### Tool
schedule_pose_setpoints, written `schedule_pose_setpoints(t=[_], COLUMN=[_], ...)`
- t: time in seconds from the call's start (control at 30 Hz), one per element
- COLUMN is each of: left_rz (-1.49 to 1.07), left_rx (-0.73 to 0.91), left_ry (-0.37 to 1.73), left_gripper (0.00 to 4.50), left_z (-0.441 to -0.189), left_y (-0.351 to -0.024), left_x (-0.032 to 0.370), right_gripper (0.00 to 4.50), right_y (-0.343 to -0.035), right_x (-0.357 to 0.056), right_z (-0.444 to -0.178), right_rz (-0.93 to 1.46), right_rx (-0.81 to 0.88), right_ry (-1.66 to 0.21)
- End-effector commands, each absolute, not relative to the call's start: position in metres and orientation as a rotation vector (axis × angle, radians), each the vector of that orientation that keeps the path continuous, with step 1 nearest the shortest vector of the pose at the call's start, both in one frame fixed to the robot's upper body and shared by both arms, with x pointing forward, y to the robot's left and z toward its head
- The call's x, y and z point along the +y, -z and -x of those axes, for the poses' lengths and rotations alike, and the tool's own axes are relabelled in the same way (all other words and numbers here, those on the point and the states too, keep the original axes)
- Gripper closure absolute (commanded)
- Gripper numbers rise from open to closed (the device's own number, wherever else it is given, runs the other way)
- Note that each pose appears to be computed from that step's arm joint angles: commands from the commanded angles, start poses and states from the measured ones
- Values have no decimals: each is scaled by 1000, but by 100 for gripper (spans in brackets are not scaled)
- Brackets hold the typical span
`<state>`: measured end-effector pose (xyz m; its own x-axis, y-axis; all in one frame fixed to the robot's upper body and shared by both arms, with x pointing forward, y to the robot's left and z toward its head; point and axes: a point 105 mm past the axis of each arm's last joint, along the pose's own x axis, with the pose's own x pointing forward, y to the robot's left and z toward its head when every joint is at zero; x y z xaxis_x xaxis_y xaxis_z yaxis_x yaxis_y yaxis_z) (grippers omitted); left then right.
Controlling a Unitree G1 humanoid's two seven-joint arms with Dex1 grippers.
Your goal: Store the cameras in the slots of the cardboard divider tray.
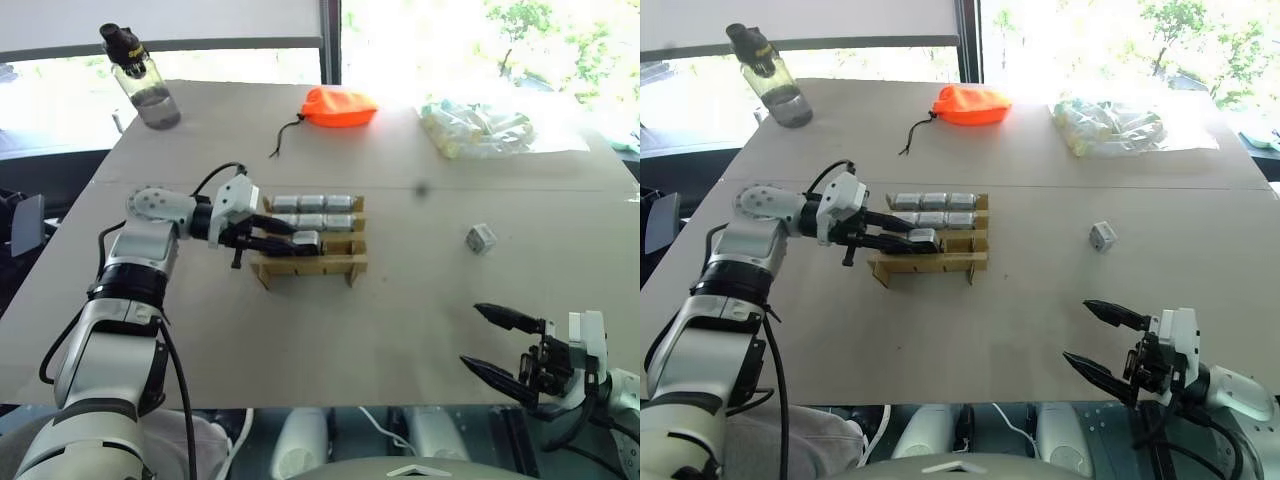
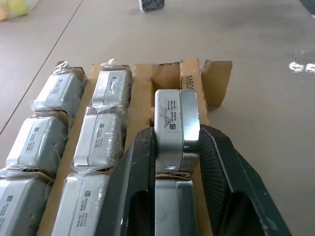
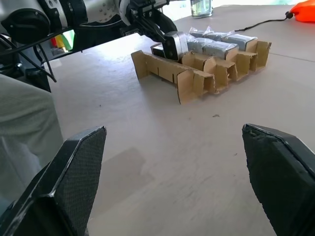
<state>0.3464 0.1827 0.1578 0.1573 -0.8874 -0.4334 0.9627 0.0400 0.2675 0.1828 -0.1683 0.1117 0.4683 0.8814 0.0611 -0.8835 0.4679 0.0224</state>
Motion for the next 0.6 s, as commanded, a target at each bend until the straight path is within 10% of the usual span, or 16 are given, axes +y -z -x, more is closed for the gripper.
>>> schedule_pose_setpoints(t=[0.03,0.37,0.6], left_rz=[-586,-570,-535], left_rx=[156,182,105], left_ry=[1405,1419,1419], left_gripper=[382,382,61], left_z=[-352,-355,-355], left_y=[-165,-164,-183], left_x=[184,181,177], right_gripper=[13,13,0], right_y=[-118,-119,-117], right_x=[-171,-170,-172], right_z=[-186,-186,-185], right_rz=[-29,-33,-30], right_rx=[-85,-88,-75], right_ry=[-1060,-1063,-1053])
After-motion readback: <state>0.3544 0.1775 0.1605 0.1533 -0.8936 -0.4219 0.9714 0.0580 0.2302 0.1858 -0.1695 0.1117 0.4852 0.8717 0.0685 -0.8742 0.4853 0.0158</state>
